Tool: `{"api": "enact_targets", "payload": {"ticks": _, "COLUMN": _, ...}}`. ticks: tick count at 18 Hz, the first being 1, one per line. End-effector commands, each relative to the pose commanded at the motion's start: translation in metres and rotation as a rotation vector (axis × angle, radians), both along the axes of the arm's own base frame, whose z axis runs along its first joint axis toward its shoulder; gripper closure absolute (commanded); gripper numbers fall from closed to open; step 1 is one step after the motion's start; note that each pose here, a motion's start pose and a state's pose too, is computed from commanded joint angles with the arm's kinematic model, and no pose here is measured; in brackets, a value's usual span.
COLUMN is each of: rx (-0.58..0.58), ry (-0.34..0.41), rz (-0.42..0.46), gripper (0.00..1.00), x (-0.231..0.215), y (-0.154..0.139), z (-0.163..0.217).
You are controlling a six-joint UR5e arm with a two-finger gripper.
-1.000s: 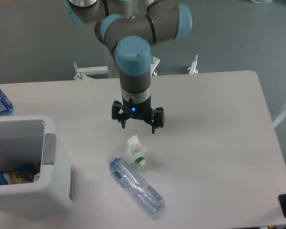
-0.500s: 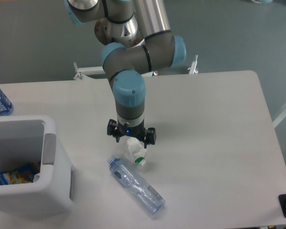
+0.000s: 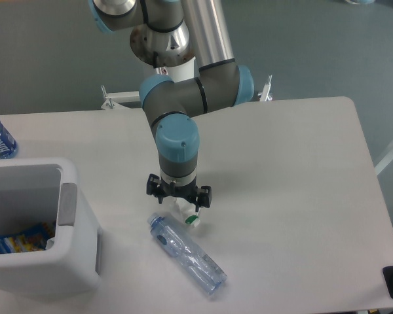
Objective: Place the trash in the trash can
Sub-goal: 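Close the gripper on the crumpled white paper cup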
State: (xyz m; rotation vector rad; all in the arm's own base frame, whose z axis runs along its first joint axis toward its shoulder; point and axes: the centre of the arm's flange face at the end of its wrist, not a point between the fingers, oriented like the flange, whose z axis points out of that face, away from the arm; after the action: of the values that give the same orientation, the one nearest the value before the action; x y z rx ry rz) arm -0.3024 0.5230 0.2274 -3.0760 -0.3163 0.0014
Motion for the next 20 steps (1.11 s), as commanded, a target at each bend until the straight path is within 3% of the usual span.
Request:
{"api": "enact_targets", "payload": {"ticks": 3, "rx": 0.002, "ry": 0.006, "rz": 0.000, "gripper": 0.81, "x": 0.000, "y": 0.000, "z": 0.002}}
{"api": "enact_targets", "payload": {"ticks": 5, "rx": 0.002, "ry": 0.007, "rz": -0.003, "gripper": 1.00, "x": 0.001, "y": -0.001, "z": 0.003}}
{"api": "enact_targets", "payload": {"ticks": 10, "rx": 0.014, "ry": 0.019, "rz": -0.055, "gripper": 1.00, "x": 0.004, "y": -0.006, "z": 0.016}}
{"api": "enact_targets", "payload": {"ticks": 13, "rx": 0.009, "ry": 0.033, "rz": -0.263, "gripper": 1.00, "x": 0.007, "y": -0.023, "z": 0.025}}
{"api": "enact_targets", "payload": {"ticks": 15, "rx": 0.018, "ry": 0.040, "rz": -0.332, "gripper": 1.00, "x": 0.001, "y": -0.039, "z": 0.036}}
{"api": "enact_targets", "payload": {"ticks": 17, "rx": 0.062, "ry": 0.046, "rz": -0.325, "gripper": 1.00, "x": -0.005, "y": -0.049, "z": 0.062}}
{"api": "enact_targets", "payload": {"ticks": 20, "rx": 0.225, "ry": 0.042, "rz": -0.291, "gripper": 1.00, "x": -0.028, "y": -0.046, "z": 0.107}}
